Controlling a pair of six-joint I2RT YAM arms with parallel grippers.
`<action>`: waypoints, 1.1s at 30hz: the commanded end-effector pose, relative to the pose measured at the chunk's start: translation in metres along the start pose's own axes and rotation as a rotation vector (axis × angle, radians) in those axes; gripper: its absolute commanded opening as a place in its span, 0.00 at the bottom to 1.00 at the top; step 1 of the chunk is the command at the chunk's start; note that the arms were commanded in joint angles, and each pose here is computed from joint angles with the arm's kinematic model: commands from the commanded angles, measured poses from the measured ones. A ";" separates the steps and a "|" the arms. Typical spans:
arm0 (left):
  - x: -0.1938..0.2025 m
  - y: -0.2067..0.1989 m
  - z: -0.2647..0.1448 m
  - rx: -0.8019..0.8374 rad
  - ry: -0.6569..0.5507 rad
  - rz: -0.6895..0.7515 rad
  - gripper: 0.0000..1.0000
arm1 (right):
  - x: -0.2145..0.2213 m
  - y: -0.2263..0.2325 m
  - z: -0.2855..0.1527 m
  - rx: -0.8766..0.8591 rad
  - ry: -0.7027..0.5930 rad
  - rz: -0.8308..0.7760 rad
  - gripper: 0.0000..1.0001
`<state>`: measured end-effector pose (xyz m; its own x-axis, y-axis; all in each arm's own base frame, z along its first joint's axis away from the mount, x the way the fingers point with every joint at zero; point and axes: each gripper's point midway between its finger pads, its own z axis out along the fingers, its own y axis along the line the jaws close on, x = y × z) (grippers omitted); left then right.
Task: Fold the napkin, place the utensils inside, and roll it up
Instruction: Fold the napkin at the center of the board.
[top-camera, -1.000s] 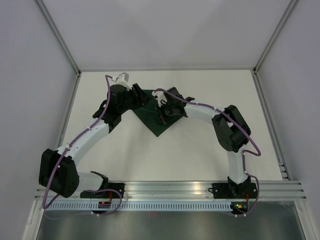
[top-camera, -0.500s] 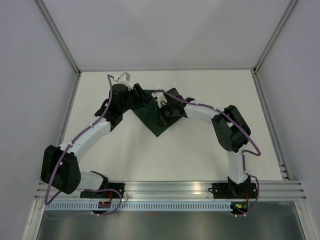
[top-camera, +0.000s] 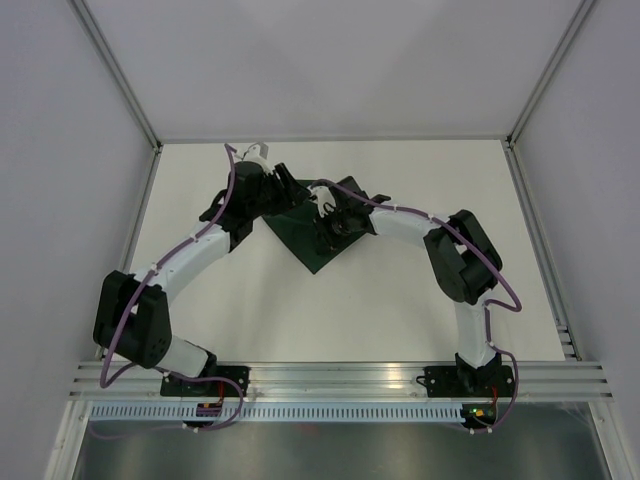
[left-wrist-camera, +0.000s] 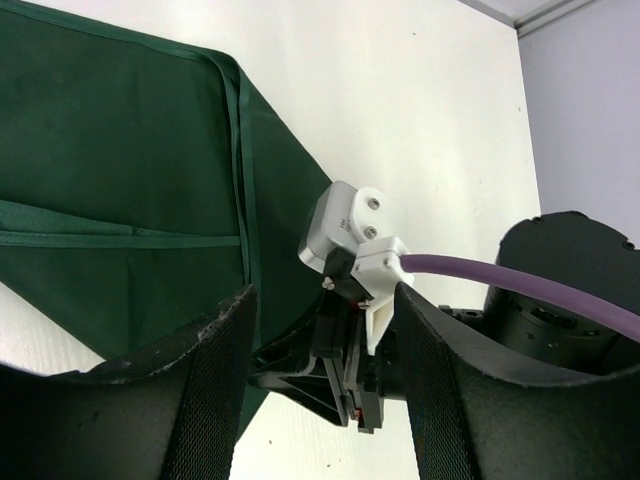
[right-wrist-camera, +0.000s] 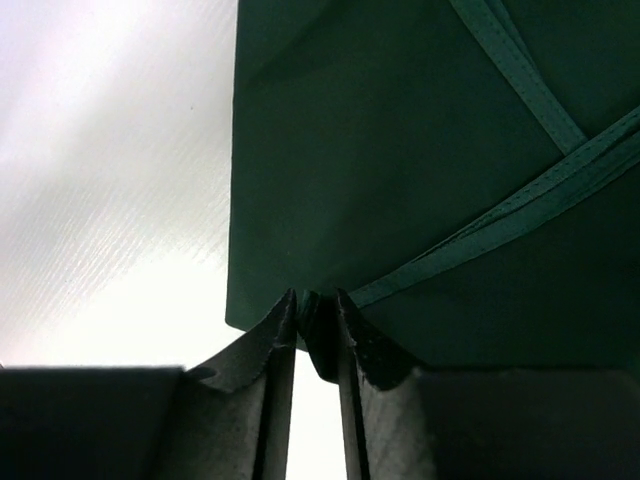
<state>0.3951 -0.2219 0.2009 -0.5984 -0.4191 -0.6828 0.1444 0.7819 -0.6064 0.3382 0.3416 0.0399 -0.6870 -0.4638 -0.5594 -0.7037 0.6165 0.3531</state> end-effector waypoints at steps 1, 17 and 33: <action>-0.016 -0.010 0.013 0.014 -0.040 -0.010 0.63 | -0.021 0.029 -0.018 -0.079 -0.063 -0.080 0.30; 0.012 0.013 0.046 -0.036 0.059 -0.023 0.64 | -0.057 0.066 -0.051 -0.193 -0.186 -0.186 0.50; 0.067 0.045 0.033 -0.074 0.191 -0.020 0.66 | -0.094 0.059 -0.103 -0.149 -0.312 -0.189 0.53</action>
<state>0.4134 -0.2464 0.1916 -0.6342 -0.4041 -0.6591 0.2103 0.7302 -0.6501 0.3327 0.3143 0.0690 -0.7707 -0.3773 -0.5134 -0.6092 0.6725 0.4202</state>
